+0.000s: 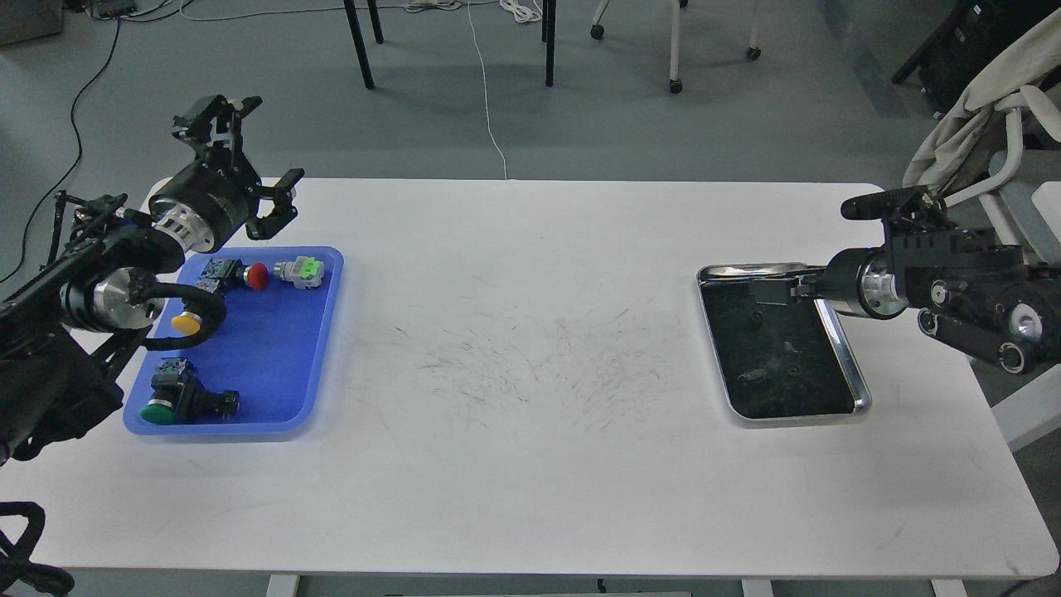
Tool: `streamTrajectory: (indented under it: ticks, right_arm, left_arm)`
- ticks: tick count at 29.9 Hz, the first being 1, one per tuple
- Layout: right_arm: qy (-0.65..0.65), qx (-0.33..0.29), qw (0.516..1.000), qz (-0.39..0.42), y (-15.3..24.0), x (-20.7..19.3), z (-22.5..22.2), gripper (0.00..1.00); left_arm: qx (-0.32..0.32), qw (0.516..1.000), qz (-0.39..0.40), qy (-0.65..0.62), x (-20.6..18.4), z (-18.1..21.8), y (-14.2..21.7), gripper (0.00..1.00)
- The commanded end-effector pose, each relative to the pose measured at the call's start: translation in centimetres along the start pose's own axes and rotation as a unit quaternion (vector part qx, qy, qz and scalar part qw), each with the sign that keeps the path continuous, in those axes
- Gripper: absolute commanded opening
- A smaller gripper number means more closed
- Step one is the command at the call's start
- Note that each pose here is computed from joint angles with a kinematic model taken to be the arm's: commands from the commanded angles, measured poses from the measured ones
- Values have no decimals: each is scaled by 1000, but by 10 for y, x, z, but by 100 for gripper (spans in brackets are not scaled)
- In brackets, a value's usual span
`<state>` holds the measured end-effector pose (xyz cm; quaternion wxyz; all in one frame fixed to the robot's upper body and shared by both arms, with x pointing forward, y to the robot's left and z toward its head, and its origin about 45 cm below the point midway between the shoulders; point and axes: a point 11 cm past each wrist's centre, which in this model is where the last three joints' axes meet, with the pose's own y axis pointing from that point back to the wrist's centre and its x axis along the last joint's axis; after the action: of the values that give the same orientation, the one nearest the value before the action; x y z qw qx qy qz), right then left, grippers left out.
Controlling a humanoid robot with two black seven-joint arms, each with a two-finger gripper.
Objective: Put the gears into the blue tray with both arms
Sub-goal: 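Lower the right gripper into the steel tray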
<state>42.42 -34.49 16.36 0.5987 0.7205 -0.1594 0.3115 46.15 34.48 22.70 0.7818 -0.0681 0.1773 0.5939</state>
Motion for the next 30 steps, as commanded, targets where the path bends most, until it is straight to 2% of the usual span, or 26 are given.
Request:
streamTrajectory:
  ticks: [1,20,30]
  right_arm:
    - [4,7,1000,-4,-8,-3,-9,95]
    - [18,6,999,-29,-28,-28,-17,89]
    - [18,8,999,-31,-30,-30,-20,77]
  left_arm:
    - [1,1000,0,0,0,-1,0,99]
    - [3,1000,4,3,2,-5,0,99]
    - [4,1000,5,2,2,-6,1,99]
